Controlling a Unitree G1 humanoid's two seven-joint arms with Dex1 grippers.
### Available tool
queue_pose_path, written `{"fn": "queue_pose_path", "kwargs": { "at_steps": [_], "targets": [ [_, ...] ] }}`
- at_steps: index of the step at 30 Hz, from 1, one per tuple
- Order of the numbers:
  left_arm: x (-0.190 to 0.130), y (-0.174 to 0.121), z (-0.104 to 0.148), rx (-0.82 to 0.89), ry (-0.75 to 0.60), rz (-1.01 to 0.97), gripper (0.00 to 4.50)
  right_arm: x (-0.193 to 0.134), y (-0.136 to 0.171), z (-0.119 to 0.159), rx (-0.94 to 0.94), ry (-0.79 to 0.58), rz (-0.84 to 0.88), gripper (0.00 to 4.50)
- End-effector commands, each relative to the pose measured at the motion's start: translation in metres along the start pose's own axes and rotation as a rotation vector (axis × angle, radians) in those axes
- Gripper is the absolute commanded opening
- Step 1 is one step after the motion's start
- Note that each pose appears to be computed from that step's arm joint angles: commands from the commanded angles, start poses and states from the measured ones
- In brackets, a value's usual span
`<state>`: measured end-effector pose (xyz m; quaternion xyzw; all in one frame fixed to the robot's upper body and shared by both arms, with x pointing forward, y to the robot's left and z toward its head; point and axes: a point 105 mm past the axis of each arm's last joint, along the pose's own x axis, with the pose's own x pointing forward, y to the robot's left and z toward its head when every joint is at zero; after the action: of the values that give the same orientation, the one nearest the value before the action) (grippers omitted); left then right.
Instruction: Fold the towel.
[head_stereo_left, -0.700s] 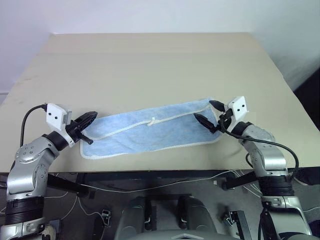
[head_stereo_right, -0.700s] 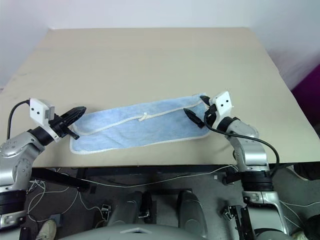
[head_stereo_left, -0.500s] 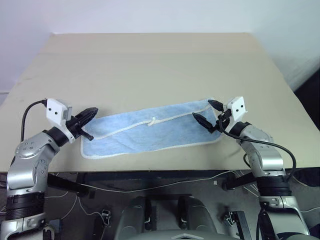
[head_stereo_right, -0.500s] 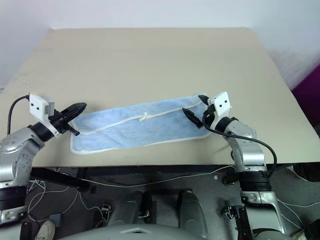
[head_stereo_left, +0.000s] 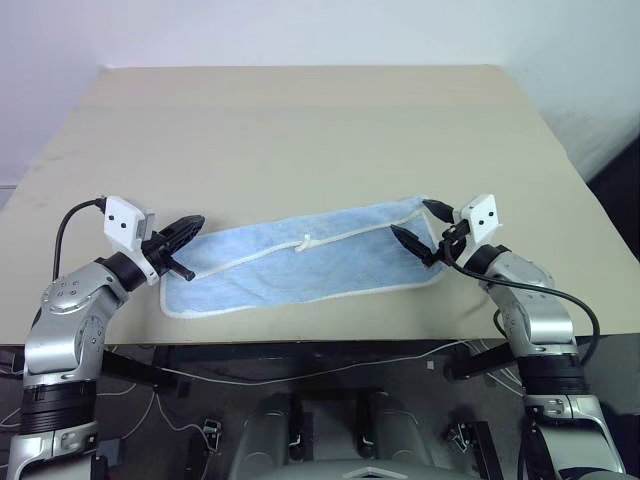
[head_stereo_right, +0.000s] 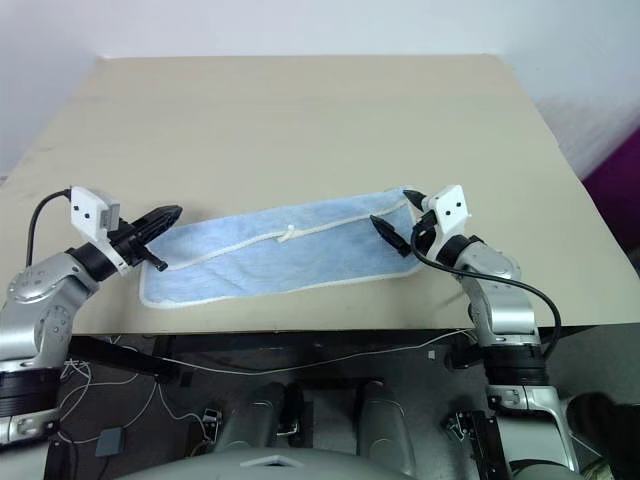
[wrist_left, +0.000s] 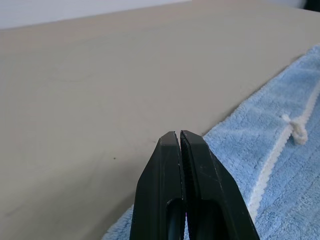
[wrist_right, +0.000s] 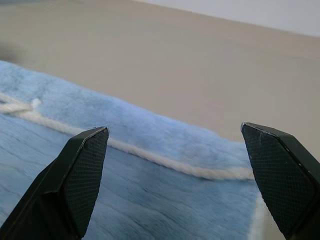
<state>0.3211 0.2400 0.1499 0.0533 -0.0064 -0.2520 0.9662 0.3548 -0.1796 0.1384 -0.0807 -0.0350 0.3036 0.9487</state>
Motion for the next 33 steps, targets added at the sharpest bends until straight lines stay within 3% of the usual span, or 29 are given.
{"fn": "queue_pose_path", "kwargs": {
  "at_steps": [1, 11, 14, 22, 25, 33],
  "targets": [
    [-0.004, -0.006, 0.004, 0.029, -0.013, 0.005, 0.12, -0.001, -0.002, 0.007, -0.012, -0.026, -0.011, 4.45],
    [-0.01, 0.002, 0.0, 0.049, 0.02, 0.021, 0.12, 0.002, -0.002, 0.01, -0.021, -0.026, -0.004, 4.45],
    [-0.019, 0.005, 0.005, 0.06, 0.031, 0.008, 0.68, 0.002, 0.001, 0.007, -0.015, -0.016, 0.005, 4.5],
    [-0.045, 0.014, -0.001, 0.23, 0.199, -0.124, 3.42, 0.005, 0.005, 0.006, -0.009, -0.014, 0.017, 4.5],
    [-0.053, 0.03, -0.004, 0.314, 0.26, -0.155, 4.46, 0.005, 0.006, 0.005, -0.005, -0.016, 0.013, 4.5],
    [-0.055, 0.041, -0.011, 0.517, 0.358, -0.344, 4.49, 0.005, 0.011, 0.001, 0.021, -0.035, -0.017, 4.5]
  ]
}}
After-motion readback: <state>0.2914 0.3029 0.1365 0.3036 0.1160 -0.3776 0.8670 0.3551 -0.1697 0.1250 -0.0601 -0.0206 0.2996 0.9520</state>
